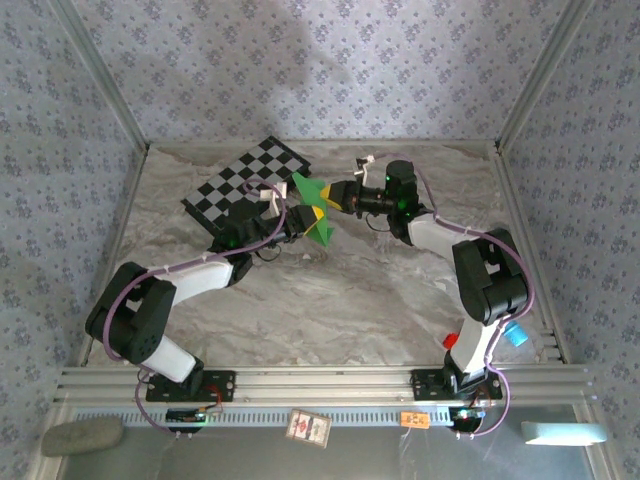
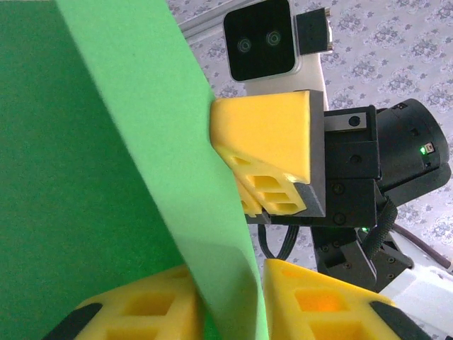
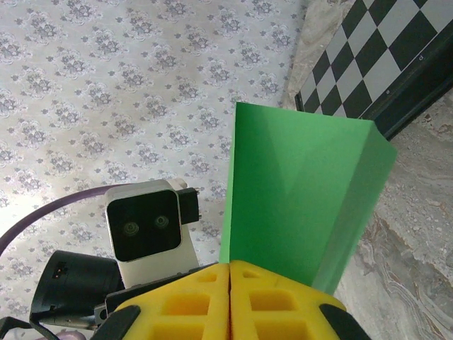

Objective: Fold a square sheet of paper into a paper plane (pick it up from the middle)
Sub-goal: Turn over the paper at the center of the table.

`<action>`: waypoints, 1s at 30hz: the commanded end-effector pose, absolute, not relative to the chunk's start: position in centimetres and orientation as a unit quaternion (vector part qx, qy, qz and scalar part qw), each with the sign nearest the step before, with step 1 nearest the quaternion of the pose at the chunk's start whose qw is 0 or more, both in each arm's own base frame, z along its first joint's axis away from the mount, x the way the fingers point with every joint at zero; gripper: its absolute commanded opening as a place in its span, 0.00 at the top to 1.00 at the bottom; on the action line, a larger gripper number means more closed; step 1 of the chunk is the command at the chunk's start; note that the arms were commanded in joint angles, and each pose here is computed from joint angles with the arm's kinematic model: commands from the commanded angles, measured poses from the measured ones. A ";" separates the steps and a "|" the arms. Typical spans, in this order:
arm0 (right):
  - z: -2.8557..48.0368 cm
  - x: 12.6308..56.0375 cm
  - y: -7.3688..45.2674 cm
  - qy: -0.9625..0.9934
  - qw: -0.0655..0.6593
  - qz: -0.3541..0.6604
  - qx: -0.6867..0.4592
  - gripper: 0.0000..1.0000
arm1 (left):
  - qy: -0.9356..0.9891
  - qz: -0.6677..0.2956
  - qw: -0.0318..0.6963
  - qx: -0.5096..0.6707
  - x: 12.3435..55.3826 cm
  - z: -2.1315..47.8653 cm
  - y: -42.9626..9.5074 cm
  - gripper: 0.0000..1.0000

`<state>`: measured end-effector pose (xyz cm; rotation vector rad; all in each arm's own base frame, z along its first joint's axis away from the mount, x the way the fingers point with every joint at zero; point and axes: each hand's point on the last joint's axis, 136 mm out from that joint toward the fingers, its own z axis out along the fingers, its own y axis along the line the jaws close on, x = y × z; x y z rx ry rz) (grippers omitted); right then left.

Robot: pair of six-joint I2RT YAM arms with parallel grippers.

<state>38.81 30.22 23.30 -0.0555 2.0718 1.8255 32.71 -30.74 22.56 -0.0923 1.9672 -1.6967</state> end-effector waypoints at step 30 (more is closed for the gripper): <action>20.3 39.0 17.8 0.850 0.353 0.386 0.052 0.42 | 0.971 -0.107 0.215 -0.024 33.7 12.0 -20.8 0.91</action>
